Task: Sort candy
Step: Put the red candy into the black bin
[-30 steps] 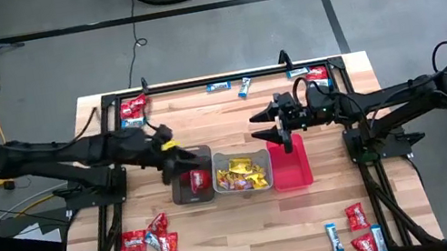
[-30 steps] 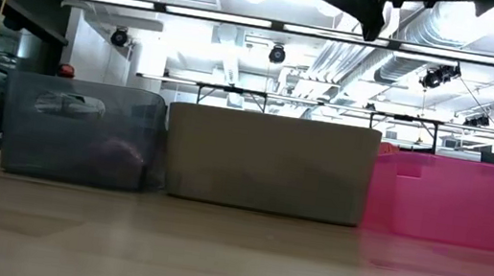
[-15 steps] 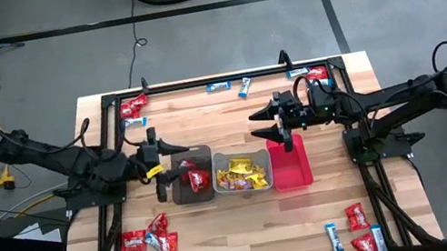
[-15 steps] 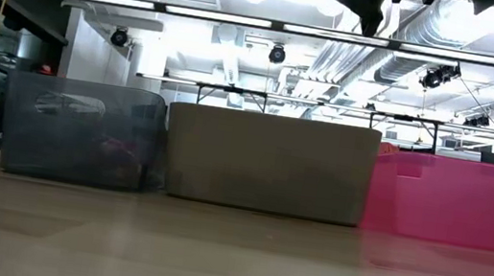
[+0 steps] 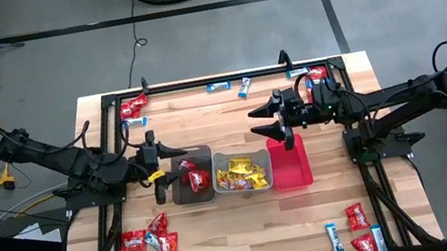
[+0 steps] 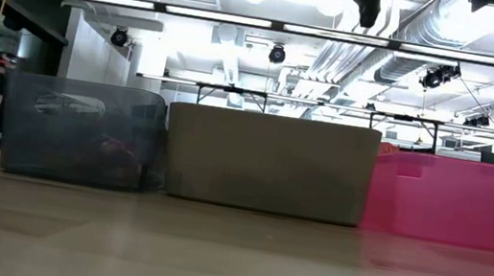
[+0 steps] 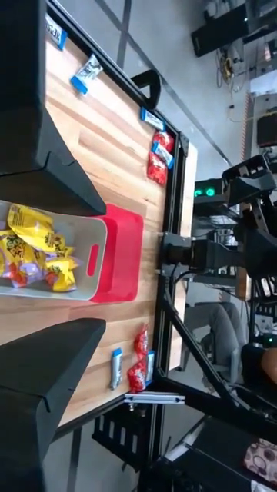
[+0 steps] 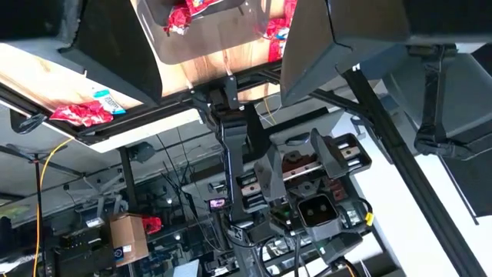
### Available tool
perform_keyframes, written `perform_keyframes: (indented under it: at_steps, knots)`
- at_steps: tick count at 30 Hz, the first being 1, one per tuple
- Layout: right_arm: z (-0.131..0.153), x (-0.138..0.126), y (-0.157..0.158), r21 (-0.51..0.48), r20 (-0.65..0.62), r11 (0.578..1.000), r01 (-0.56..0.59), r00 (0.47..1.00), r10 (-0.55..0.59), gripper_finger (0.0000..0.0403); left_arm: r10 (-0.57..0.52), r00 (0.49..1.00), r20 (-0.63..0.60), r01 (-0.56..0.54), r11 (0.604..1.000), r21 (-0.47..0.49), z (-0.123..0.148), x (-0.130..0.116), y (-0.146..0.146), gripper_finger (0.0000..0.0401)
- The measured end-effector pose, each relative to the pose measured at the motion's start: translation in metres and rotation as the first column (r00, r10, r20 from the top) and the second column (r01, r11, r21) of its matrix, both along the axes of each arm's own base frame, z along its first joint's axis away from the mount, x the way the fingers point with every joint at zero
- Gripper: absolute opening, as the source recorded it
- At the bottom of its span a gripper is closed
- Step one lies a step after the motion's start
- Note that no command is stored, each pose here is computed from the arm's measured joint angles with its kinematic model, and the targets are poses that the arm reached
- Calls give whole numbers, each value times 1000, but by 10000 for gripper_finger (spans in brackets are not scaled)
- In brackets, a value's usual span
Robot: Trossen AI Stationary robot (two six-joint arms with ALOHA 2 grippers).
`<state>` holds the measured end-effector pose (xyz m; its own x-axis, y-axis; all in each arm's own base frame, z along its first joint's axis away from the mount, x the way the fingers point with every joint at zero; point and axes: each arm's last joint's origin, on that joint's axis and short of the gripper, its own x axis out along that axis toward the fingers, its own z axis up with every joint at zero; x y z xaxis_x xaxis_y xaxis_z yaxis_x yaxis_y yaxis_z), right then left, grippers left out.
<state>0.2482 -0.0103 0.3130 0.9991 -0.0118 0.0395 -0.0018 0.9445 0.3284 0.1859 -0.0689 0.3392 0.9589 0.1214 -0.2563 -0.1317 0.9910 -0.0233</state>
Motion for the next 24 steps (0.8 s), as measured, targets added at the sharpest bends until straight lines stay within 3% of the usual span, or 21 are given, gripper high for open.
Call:
perform_keyframes:
  at_steps: [5,10,13,18,21,24]
  knots:
    - [0,0,0,4,-1,1000,2,1000,-2,261,-29,999,-22,28,999,-41,-2,1,-4,215]
    - [0,0,0,-1,-4,1000,2,1000,-2,261,-108,967,-231,89,992,-91,-1,-3,-15,215]
    - [-1,0,0,-3,-9,1000,2,1000,-2,261,-170,901,-400,98,976,-193,0,-9,-27,215]
    - [-4,0,0,-2,-40,1000,2,999,-2,261,-287,716,-636,15,917,-398,-10,-31,-53,215]
    - [-8,0,0,0,-85,1000,-1,996,1,261,-268,638,-722,-93,904,-418,-24,-45,-70,215]
    - [-13,0,0,2,-129,1000,-1,992,1,261,-197,608,-769,-211,894,-395,-44,-54,-84,215]
